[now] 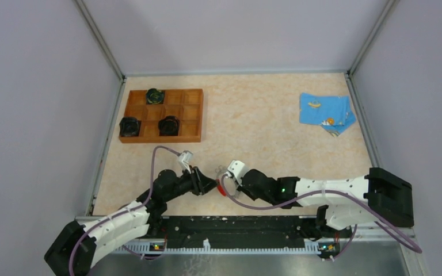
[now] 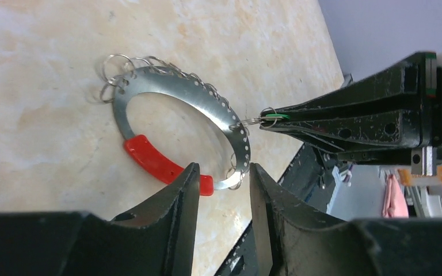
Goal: Remove the keys from the keyring
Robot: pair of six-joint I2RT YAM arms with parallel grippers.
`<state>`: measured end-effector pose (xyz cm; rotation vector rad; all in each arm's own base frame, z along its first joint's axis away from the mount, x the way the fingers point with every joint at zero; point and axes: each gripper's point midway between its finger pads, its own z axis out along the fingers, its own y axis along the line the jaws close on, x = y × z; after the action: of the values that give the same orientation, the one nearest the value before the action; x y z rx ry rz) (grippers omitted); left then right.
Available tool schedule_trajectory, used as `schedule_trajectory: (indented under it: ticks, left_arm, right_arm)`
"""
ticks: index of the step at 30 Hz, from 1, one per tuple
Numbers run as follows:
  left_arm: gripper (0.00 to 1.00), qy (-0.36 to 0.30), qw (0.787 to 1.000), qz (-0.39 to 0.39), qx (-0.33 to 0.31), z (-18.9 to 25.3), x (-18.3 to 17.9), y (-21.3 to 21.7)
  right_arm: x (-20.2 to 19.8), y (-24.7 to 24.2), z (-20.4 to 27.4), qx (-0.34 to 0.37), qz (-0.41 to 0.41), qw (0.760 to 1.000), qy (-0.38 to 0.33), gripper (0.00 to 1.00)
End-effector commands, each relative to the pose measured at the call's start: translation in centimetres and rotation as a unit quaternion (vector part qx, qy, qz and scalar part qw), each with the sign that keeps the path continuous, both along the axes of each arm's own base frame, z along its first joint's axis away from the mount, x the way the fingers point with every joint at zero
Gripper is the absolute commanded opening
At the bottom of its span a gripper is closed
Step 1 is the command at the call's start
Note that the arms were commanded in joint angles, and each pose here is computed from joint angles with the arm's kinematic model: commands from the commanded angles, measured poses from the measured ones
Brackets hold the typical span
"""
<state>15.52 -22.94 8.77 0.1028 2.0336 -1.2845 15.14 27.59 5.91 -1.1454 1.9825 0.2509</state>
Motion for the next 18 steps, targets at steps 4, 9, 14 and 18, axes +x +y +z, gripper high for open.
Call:
schedule_trajectory:
  ticks: [4, 9, 14, 18]
  left_arm:
    - [0.39, -0.086, 0.996, -0.003, 0.015, 0.5, -0.6, -1.5]
    - [0.37, -0.165, 0.986, -0.03, 0.02, 1.4, -0.8, -2.2]
    - [0.38, -0.242, 0.968, -0.06, 0.029, 2.1, -0.7, -3.1]
    - [0.38, -0.301, 0.95, -0.078, 0.024, 2.8, -0.8, -3.5]
  right_arm:
    - [-3.6, 2.3, 2.0, 0.044, 0.038, 0.993, 0.1, 0.0]
    - [-2.9, 1.2, 1.9, 0.016, 0.016, 0.996, 0.089, 0.0]
    - [-2.2, 1.6, 2.4, 0.01, 0.015, 0.997, 0.072, 0.0]
    - [-0.8, 1.6, 3.0, 0.007, 0.011, 1.0, 0.027, 0.0]
